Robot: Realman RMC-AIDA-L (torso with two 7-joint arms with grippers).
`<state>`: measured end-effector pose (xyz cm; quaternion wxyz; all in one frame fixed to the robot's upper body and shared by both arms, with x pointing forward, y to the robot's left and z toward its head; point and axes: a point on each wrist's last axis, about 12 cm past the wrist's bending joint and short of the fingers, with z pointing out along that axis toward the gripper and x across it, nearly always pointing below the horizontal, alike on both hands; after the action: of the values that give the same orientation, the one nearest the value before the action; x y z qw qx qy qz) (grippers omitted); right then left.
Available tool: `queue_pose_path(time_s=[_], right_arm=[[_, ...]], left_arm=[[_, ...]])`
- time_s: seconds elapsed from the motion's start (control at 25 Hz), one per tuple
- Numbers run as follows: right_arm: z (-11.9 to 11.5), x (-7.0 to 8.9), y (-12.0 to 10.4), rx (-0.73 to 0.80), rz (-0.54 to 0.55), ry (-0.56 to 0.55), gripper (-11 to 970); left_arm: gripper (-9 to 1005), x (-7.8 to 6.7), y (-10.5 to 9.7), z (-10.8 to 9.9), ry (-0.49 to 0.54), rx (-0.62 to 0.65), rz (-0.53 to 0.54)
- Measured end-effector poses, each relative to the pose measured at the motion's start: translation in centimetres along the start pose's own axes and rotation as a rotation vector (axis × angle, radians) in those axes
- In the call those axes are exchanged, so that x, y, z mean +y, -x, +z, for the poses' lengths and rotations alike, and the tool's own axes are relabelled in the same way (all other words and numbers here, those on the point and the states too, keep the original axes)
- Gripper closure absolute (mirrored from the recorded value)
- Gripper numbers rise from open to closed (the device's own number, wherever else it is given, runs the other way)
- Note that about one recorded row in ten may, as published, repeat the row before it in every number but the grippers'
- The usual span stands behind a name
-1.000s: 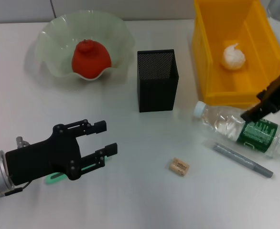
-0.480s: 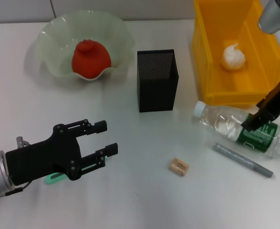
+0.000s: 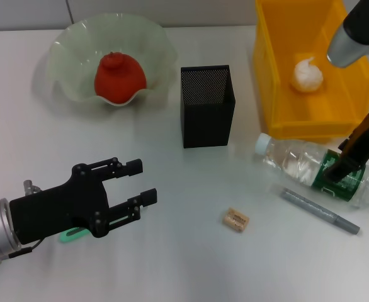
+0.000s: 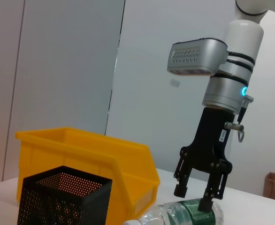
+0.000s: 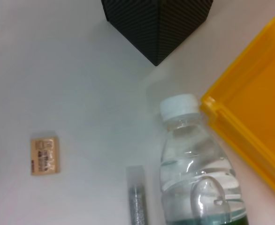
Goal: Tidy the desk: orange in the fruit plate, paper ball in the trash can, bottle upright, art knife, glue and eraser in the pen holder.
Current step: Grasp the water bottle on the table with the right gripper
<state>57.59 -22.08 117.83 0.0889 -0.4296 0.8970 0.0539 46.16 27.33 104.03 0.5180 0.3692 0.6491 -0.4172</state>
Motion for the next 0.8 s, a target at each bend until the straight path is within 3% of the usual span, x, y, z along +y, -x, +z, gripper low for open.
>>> queue_pose_path(time_s=[0.8], right_arm=[[3.8, 0.1, 0.7, 0.040, -0.043, -0.024, 245]], left_arm=[[418, 0.0, 0.0, 0.0, 0.002, 0.002, -0.001]])
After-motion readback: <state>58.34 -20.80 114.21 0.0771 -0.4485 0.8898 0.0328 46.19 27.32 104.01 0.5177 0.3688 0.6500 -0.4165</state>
